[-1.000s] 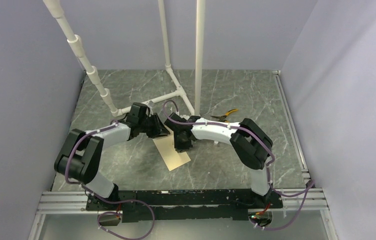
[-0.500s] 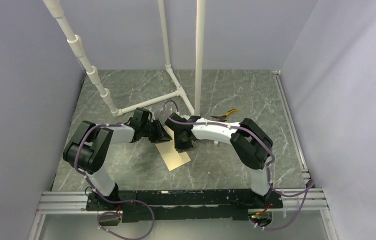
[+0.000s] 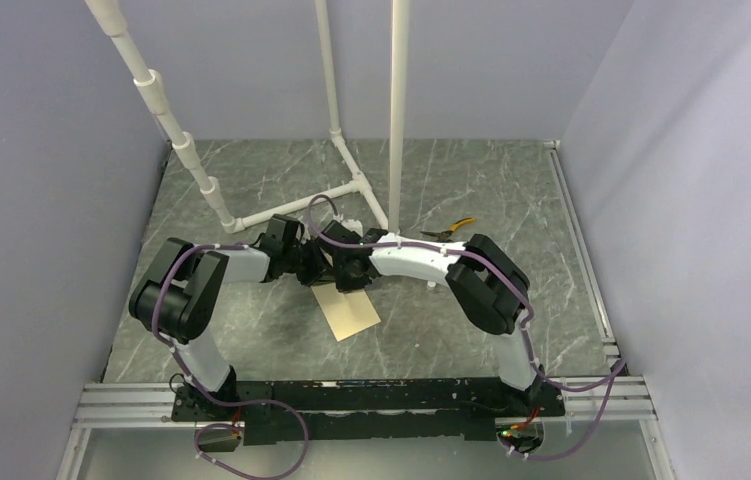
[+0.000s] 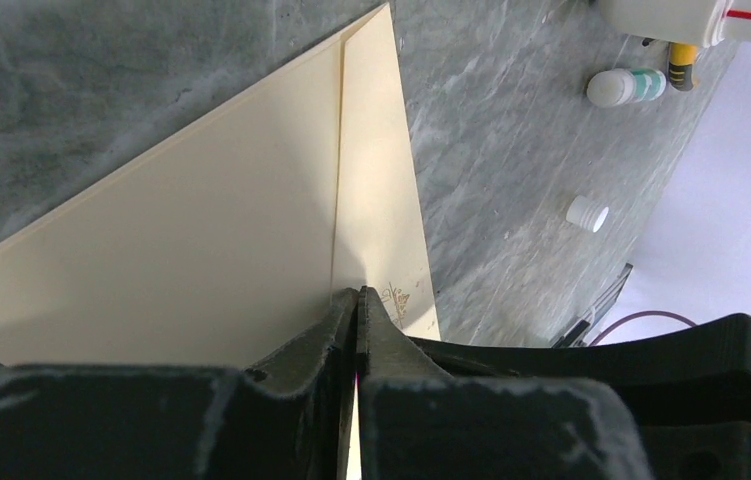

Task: Place the letter into the envelope and seal it

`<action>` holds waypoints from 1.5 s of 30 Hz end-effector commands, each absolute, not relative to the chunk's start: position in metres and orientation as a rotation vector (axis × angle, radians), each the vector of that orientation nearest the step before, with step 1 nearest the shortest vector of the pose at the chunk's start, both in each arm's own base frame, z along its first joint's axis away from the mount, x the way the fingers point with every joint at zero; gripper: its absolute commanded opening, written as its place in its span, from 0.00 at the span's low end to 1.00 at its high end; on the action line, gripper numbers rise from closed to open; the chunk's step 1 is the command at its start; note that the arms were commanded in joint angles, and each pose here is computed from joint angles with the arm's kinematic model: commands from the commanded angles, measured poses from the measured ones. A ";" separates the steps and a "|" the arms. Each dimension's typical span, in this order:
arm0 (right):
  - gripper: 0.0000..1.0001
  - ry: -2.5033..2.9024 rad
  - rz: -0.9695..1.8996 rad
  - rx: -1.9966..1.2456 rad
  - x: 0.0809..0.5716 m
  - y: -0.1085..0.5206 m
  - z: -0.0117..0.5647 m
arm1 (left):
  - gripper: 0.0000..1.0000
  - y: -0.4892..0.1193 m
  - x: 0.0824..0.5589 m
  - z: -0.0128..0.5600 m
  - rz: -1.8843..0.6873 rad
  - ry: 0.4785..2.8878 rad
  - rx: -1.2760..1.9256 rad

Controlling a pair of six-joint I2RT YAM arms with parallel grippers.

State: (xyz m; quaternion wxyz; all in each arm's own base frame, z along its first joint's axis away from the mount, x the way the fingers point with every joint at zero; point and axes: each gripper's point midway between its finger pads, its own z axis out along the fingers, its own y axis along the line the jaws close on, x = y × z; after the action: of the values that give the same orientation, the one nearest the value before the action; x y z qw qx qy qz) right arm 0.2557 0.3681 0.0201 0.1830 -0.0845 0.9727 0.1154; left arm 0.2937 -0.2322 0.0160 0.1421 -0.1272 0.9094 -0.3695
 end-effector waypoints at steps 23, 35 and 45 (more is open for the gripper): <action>0.09 2.815 0.169 -0.541 0.179 0.292 0.011 | 0.05 -0.207 0.265 -0.037 -0.829 2.805 -0.533; 0.12 2.401 0.342 -0.305 0.264 0.332 0.112 | 0.16 -0.265 0.314 0.088 -1.290 2.469 -0.086; 0.10 2.406 0.385 -0.302 0.282 0.360 0.087 | 0.08 -0.250 0.348 0.044 -1.032 2.558 -0.198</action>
State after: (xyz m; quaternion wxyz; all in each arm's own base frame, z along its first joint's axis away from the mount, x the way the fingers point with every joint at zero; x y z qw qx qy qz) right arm 0.2655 0.3384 0.0811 0.3145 -0.1180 0.9334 0.1265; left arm 0.3409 -0.2600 0.0741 0.1909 -0.0595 0.8886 -0.4128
